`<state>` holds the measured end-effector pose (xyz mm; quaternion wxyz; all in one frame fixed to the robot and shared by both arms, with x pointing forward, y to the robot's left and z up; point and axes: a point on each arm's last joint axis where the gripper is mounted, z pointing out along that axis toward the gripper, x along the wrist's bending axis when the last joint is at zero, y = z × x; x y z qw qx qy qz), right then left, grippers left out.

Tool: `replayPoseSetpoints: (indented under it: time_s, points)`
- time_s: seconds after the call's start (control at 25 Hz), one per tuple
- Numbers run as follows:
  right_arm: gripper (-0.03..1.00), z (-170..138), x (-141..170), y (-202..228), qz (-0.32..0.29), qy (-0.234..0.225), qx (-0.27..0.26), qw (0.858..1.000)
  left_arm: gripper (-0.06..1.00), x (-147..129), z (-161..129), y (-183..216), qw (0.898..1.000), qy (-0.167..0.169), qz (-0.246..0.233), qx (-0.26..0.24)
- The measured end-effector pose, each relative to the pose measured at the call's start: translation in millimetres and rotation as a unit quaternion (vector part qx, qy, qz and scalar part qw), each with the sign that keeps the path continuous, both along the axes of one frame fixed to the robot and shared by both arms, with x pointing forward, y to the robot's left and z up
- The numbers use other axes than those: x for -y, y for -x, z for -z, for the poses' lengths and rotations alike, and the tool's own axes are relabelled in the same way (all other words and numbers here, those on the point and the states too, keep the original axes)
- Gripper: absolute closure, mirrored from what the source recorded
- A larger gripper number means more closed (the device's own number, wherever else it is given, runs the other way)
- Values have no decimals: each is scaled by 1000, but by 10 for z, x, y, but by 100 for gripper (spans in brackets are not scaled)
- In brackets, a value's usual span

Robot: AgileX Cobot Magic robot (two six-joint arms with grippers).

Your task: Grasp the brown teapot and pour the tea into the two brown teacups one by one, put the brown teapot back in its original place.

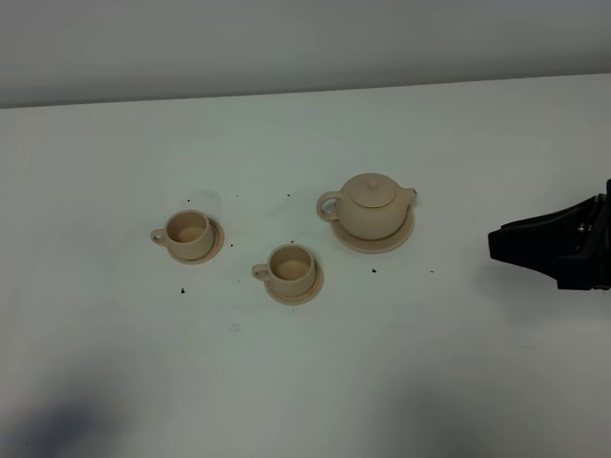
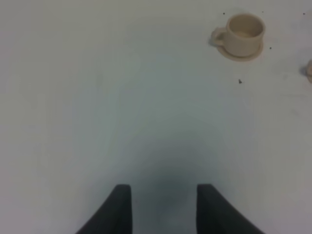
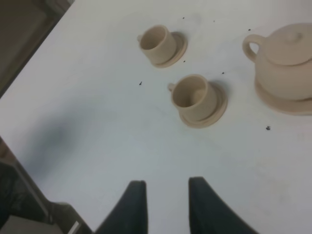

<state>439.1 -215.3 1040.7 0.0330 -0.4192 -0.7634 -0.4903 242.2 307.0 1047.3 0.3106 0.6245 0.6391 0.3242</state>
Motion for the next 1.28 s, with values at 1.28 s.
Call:
replayPoseSetpoints:
  time_s: [1.28]
  points:
    - [68, 8, -1430, -1550, -157, 180, 95, 966, 58, -6, 7, 113, 999, 1, 0, 36]
